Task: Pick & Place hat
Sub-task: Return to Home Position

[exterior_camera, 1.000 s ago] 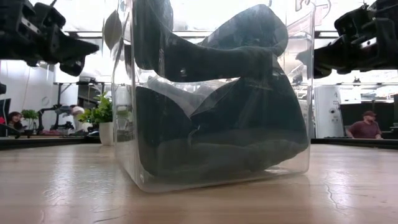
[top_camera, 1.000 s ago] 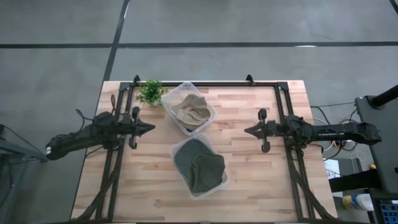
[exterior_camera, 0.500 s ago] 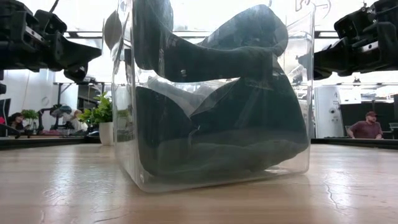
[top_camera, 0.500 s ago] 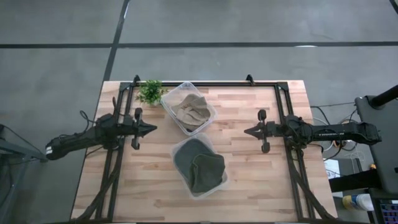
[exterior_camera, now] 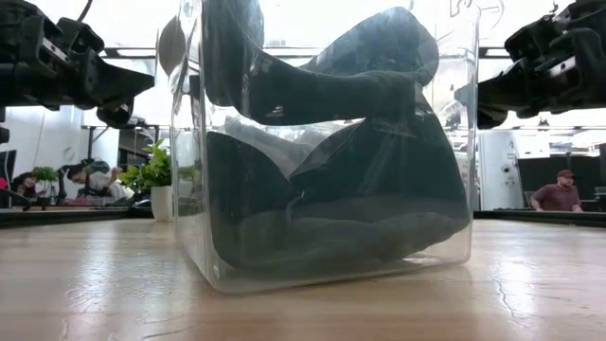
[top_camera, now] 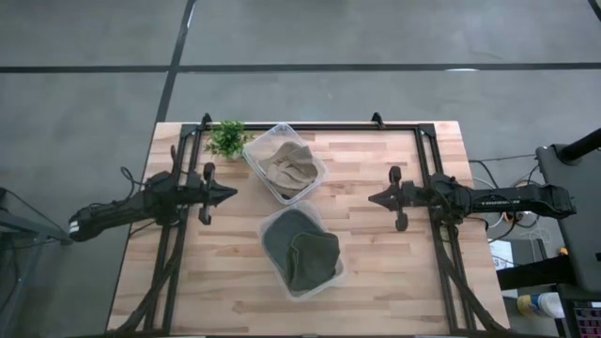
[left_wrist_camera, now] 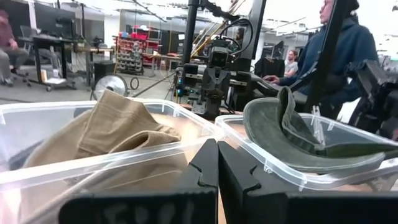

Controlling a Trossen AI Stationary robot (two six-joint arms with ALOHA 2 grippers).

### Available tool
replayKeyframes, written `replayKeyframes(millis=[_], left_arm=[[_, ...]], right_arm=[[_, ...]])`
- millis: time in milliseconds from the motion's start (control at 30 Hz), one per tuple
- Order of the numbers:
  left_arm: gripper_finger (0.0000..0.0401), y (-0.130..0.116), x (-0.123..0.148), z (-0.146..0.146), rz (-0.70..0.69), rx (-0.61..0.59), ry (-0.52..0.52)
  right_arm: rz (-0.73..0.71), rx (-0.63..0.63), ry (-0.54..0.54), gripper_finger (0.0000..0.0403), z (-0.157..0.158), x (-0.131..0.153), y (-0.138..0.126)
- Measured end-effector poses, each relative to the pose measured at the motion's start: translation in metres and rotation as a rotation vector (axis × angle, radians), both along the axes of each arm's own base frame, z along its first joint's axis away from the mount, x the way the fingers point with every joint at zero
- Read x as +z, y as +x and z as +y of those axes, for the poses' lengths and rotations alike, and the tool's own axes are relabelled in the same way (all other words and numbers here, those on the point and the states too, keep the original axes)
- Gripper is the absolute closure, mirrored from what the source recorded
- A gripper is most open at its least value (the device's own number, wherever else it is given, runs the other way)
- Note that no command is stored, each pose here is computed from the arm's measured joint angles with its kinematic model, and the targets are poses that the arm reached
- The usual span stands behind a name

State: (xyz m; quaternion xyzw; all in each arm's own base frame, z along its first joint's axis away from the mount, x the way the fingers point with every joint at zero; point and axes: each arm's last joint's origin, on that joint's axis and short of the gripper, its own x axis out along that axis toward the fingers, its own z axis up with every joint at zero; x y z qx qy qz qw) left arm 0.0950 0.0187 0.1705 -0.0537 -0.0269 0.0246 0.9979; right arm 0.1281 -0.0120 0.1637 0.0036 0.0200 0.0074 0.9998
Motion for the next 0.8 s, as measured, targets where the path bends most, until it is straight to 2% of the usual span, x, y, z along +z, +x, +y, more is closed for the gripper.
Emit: replayKeyframes(millis=[167,800], left_arm=[[0.0401,0.0000,0.0001,0.0000,-0.003,-0.002,-0.061],[0.0401,0.0000,-0.0001,0.0000,-0.003,-0.002,-0.072]], right_arm=[[0.001,-0.003,0.080,0.0394,0.0000,0.0000,0.0000],[0.001,-0.004,0.073,0.0394,0.0000,0.0000,0.0000]])
